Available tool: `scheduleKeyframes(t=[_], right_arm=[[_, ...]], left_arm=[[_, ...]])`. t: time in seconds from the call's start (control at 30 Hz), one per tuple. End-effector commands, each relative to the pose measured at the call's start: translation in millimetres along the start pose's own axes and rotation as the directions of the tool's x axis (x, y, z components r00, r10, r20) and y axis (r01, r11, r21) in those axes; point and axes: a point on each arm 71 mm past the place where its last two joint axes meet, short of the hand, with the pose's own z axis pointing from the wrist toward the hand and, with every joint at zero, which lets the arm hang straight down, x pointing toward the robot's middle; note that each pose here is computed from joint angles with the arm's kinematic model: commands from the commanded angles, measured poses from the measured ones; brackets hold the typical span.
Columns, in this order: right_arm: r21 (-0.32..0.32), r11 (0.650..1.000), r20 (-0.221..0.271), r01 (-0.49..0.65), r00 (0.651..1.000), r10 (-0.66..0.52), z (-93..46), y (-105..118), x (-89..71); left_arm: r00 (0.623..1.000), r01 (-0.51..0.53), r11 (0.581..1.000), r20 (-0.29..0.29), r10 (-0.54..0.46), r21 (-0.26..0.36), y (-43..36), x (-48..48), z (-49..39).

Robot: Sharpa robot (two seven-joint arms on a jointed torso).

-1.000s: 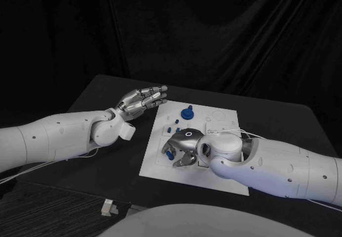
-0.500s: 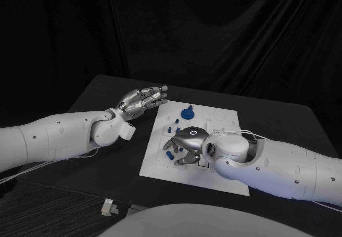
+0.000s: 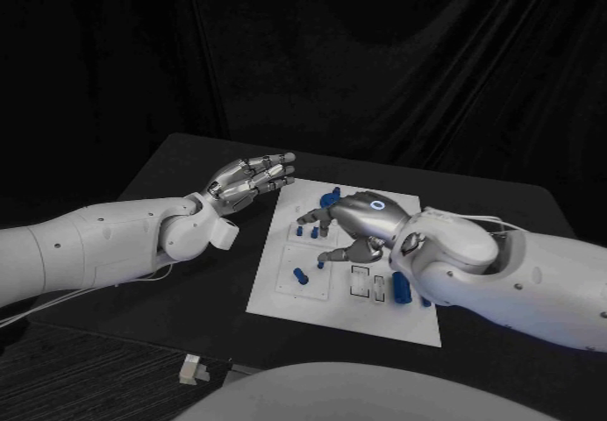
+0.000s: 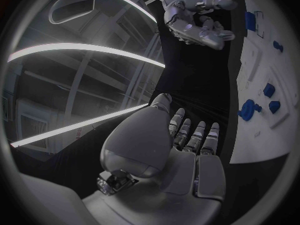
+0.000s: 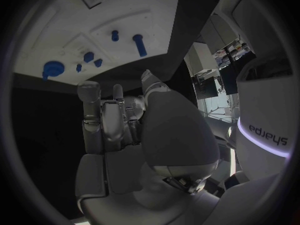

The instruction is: Assemble the parts on the task board

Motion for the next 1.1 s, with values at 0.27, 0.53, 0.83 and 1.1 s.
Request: scheduleKeyframes(t=[0.27,0.53,0.83,1.1], right_arm=[[0.248,0.938,0.13,-0.243,0.968,0.217,-42.7,-51,-48.4],[0.591,0.799,-0.196,-0.11,0.941,0.275,-68.7,-90,-23.2],[0.683,0.724,-0.44,0.097,0.845,0.302,-77.8,-107,-1.1],[0.684,0.714,-0.507,0.15,0.802,0.317,-76.6,-109,11.9]], left_arm=[[1.0,0.008,1.0,-0.005,-0.008,0.026,-1.8,2.0,-0.8],[1.0,0.011,1.0,-0.008,-0.011,0.026,-1.5,3.7,-0.9],[1.0,0.014,1.0,-0.012,-0.014,0.025,-0.8,4.2,-0.6],[1.0,0.017,1.0,-0.014,-0.017,0.023,-0.7,4.2,-1.5]])
